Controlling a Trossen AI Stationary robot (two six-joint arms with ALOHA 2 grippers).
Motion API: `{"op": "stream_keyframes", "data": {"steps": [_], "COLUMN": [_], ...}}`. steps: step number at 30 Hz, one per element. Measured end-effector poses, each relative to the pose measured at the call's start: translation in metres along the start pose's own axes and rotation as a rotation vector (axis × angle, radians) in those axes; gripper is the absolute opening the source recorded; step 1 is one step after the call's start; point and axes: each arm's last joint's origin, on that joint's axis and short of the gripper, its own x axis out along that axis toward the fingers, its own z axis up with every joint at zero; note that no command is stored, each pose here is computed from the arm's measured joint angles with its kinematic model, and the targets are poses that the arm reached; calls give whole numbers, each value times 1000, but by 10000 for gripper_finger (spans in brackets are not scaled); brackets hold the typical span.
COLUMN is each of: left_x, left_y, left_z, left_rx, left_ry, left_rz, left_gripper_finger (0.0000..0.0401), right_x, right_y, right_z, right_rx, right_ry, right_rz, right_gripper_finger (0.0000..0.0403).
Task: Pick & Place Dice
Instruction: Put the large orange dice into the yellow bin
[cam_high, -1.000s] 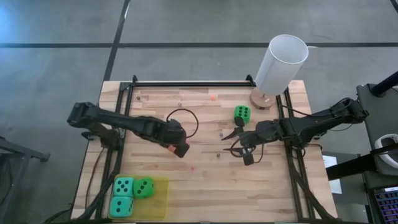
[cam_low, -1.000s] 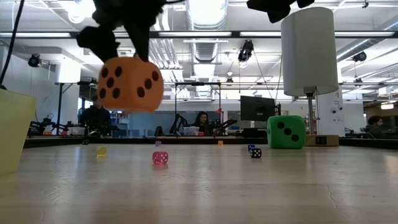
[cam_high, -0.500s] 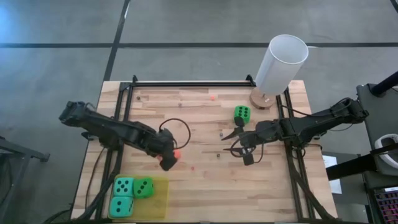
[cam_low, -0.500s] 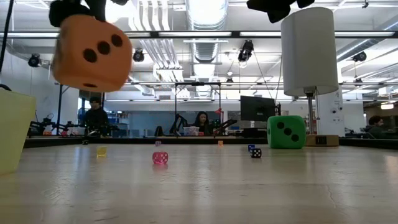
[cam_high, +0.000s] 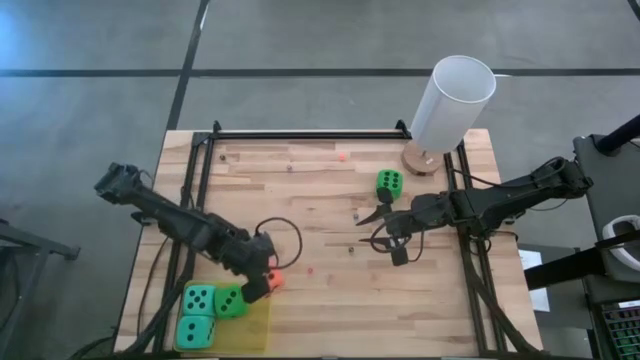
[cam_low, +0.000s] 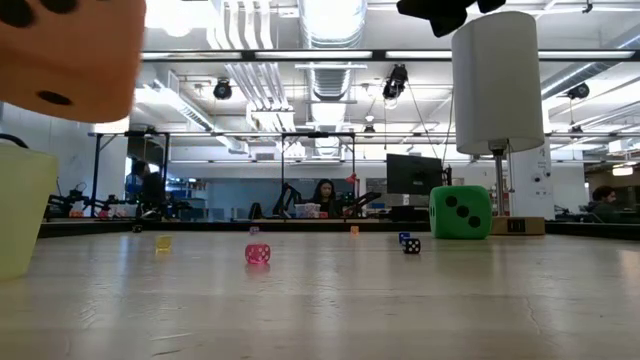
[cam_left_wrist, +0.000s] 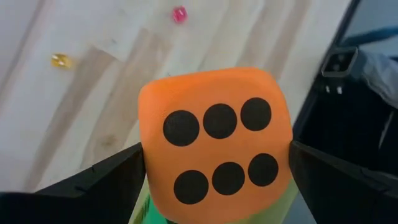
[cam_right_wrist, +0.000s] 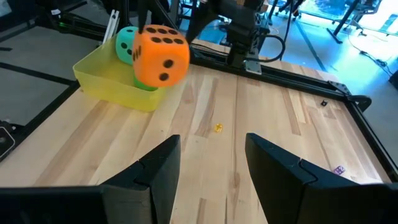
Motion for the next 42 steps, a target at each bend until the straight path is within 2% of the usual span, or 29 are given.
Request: {"op": "stream_keyframes", "data": {"steps": [10, 15, 19, 27, 35, 42], "left_x": [17, 28, 33, 32, 32, 32], "left_y": [-4, 0, 0, 0, 1, 1], "left_z": [-20, -24, -26, -26, -26, -26], "left_rx": [59, 62, 110, 126, 275, 329], "left_ry": [79, 109, 132, 136, 111, 107], "left_rz": [-35, -48, -90, -94, -79, -79], "left_gripper_finger": [377, 374, 378, 379, 386, 388], "right_x": [0, 0, 0, 0, 0, 0], "right_y": [0, 0, 0, 0, 0, 0], "right_z": [0, 0, 0, 0, 0, 0], "right_rx": [1, 1, 1, 1, 0, -1], "right_ry": [0, 1, 1, 1, 1, 1], "right_rz": [0, 0, 0, 0, 0, 0], "right_gripper_finger": [180, 180, 180, 180, 180, 180]}}
